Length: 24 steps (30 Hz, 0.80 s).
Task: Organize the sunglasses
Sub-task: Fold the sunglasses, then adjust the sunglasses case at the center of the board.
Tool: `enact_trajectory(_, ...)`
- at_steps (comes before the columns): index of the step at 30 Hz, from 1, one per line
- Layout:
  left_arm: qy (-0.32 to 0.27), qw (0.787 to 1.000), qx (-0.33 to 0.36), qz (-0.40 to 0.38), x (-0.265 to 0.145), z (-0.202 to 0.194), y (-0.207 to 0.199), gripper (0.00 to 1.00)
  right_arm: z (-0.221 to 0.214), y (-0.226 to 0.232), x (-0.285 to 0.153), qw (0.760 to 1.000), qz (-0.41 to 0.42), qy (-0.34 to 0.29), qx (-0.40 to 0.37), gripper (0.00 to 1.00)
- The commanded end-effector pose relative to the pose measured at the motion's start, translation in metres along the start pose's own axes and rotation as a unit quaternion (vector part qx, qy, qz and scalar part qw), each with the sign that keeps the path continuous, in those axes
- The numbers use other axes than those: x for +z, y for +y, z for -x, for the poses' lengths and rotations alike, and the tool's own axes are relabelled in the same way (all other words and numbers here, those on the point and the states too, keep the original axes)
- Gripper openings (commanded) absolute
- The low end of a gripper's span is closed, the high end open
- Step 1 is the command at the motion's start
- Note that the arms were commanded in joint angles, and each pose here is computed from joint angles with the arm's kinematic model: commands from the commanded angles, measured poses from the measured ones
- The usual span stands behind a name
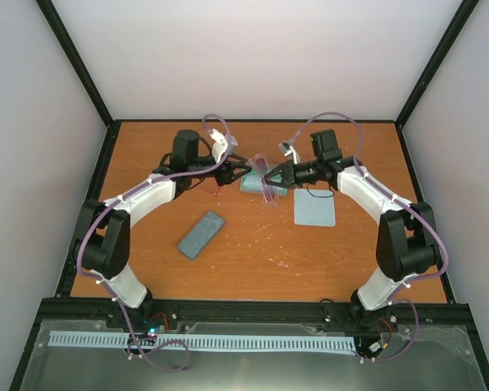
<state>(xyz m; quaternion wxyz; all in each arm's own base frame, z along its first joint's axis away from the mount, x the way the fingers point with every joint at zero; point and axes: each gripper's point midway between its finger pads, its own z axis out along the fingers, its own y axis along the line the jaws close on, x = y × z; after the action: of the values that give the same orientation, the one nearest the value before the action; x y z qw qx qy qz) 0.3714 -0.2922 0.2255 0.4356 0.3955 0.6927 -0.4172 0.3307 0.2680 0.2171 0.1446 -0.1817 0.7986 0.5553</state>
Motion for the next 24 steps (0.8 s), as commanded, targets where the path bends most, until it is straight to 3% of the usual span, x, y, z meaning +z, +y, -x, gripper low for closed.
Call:
enact_trajectory(1,-0.034,0.997,0.038,0.051,-0.017,0.035,0.033,0.41,0.003,-0.023,-0.018,0.998,-0.037,-0.04,0.027,0.03)
enact_trajectory(8,0.066,0.992,0.031,0.102,0.014,0.007,0.111,0.24,0.013,-0.053,-0.031,0.984,-0.106,-0.127,0.064,0.03)
enact_trajectory(16,0.156,0.979,0.017,0.13,0.046,-0.04,0.173,0.22,0.011,-0.069,-0.039,0.969,-0.127,-0.191,0.095,0.03)
enact_trajectory(24,0.178,0.973,0.01,0.144,0.058,-0.065,0.196,0.22,-0.003,-0.082,-0.039,0.964,-0.145,-0.192,0.113,0.03)
